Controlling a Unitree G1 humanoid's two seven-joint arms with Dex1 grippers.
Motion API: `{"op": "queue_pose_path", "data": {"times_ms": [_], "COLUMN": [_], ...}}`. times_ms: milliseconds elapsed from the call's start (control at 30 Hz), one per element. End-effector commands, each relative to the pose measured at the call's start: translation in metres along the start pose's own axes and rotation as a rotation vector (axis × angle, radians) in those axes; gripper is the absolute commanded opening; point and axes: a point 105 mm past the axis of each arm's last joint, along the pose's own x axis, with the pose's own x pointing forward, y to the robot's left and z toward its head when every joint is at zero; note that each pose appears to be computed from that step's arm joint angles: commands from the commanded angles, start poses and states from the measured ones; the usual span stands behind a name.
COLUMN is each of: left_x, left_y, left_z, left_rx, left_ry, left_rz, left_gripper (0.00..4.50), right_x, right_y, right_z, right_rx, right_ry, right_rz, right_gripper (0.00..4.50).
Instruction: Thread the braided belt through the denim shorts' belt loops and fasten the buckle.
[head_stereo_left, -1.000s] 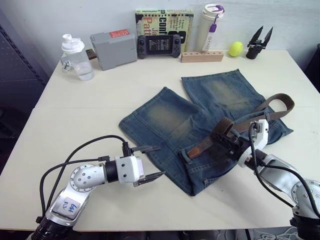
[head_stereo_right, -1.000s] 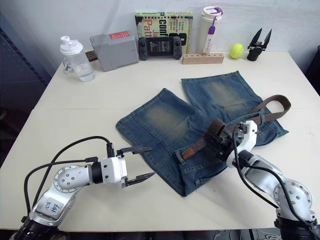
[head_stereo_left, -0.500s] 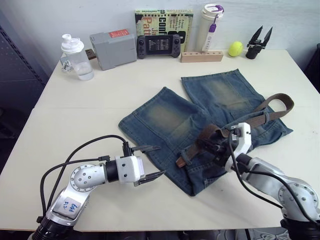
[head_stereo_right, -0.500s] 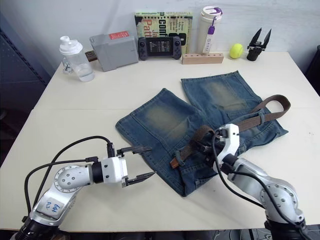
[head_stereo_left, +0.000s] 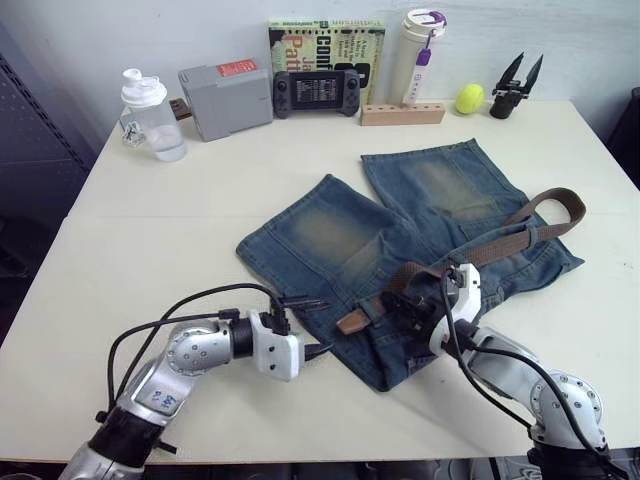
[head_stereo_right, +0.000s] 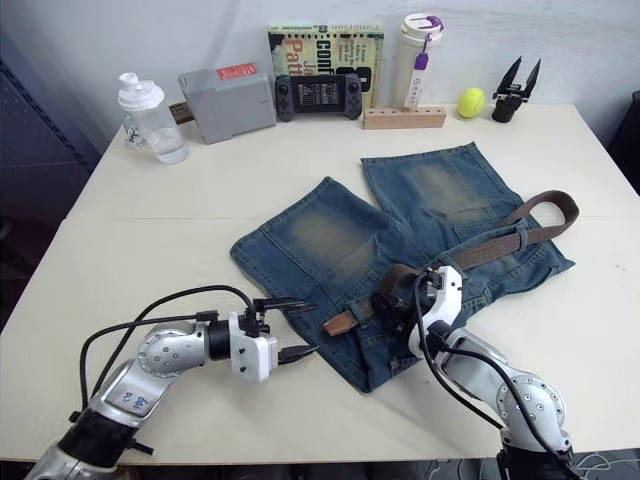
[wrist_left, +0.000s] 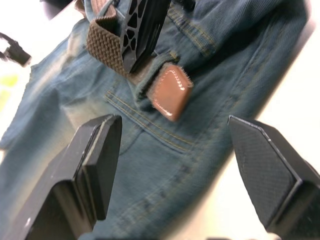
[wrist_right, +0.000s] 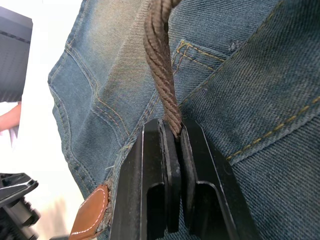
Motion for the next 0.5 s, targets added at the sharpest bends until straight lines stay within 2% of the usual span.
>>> {"op": "queue_pose_path", "data": {"times_ms": [33,333,367,500], "left_x": [0.007,0.017,0.018,0.020], "left_y": [0.006,0.005,0.005,0.006], "left_z": [0.008,0.000,0.001,0.005], "left_rx": [0.068,0.112,0.114,0.124], "left_ry": [-0.052,-0.059,-0.062,-0.085], "left_rz": [0.052,0.055,0.055,0.061], "left_gripper": [3.75,3.75,3.33,2.21], "right_x": [0.001,0.002,0.002,0.002], "right_y": [0.003,0.010,0.010,0.011], "right_z": [-0.012,-0.012,-0.012,-0.012], "right_rx": [0.024,0.033,0.034,0.035], "right_ry": [0.041,0.028,0.027,0.025], "right_rz": [0.013,0.025,0.027,0.031], "right_gripper": [0.00,0.00,0.00,0.00]}}
